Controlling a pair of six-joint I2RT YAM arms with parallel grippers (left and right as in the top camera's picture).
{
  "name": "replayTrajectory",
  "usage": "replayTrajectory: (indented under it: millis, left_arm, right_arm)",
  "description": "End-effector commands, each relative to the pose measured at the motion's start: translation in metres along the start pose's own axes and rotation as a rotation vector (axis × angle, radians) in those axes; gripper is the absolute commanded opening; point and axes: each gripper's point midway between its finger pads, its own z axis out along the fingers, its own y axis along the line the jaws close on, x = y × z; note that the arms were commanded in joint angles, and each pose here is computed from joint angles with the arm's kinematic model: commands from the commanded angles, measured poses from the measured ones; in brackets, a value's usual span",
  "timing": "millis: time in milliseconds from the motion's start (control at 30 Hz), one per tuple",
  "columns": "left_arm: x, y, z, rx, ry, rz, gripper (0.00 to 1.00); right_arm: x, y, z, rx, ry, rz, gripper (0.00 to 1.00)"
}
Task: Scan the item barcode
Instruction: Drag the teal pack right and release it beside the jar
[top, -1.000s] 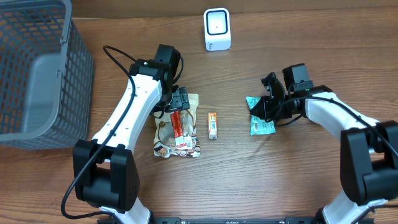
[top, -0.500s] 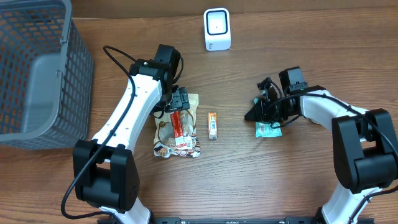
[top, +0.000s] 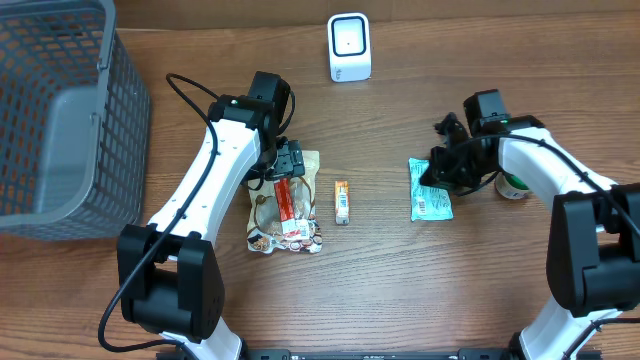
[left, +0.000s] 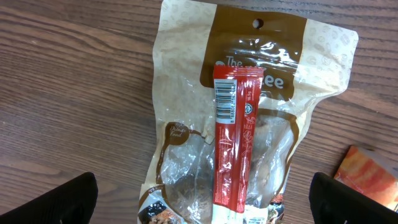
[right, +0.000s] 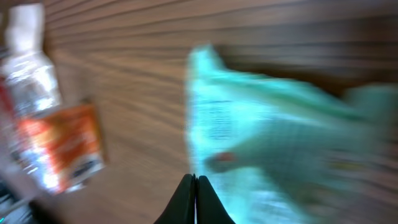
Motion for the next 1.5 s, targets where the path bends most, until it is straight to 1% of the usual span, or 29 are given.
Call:
replayTrajectory:
  millis: [0,200,433,700,767,900,1000,1200,1333,1467]
  left_arm:
    - [-0.004,0.001,-0.007,0.001,-0.022,-0.018,1.0]
    - [-0.004,0.001,-0.007,0.001,-0.022,-0.018,1.0]
    - [-0.004,0.001,-0.007,0.001,-0.022,-0.018,1.0]
    - [-0.004,0.001,-0.007,0.001,-0.022,-0.018,1.0]
    - [-0.004,0.001,-0.007,0.001,-0.022,-0.018,1.0]
    - [-0.004,0.001,-0.007,0.001,-0.022,-0.018,1.0]
    - [-0.004,0.001,-0.007,0.001,-0.022,-0.018,1.0]
    - [-0.004,0.001,-0.007,0.001,-0.022,-0.018,1.0]
    - [-0.004,0.001,-0.007,0.001,-0.022,-0.018,1.0]
    - [-0.004,0.001,-0.007,0.001,-0.022,-0.018,1.0]
  right_arm:
    - [-0.013,-0.018,-0.016,0.109,-0.065,0.001,0.04]
    - [-0.014,-0.023,-0.017,0.13,-0.069,0.005,0.04]
    - [-0.009,-0.045,-0.021,0.255,-0.058,0.021,0.04]
    - [0.002,-0.053,-0.006,0.264,-0.051,0.018,0.04]
    - [0.002,-0.048,-0.005,0.233,-0.047,0.016,0.04]
    - [-0.003,-0.015,-0.011,0.078,-0.036,0.007,0.04]
    - [-0.014,-0.002,-0.023,0.049,-0.052,-0.005,0.04]
    - [-0.043,-0.009,-0.042,0.159,-0.147,-0.034,0.04]
    - [-0.043,-0.025,-0.045,0.246,-0.152,-0.024,0.04]
    - [-0.036,-0.031,-0.039,0.262,-0.137,-0.015,0.04]
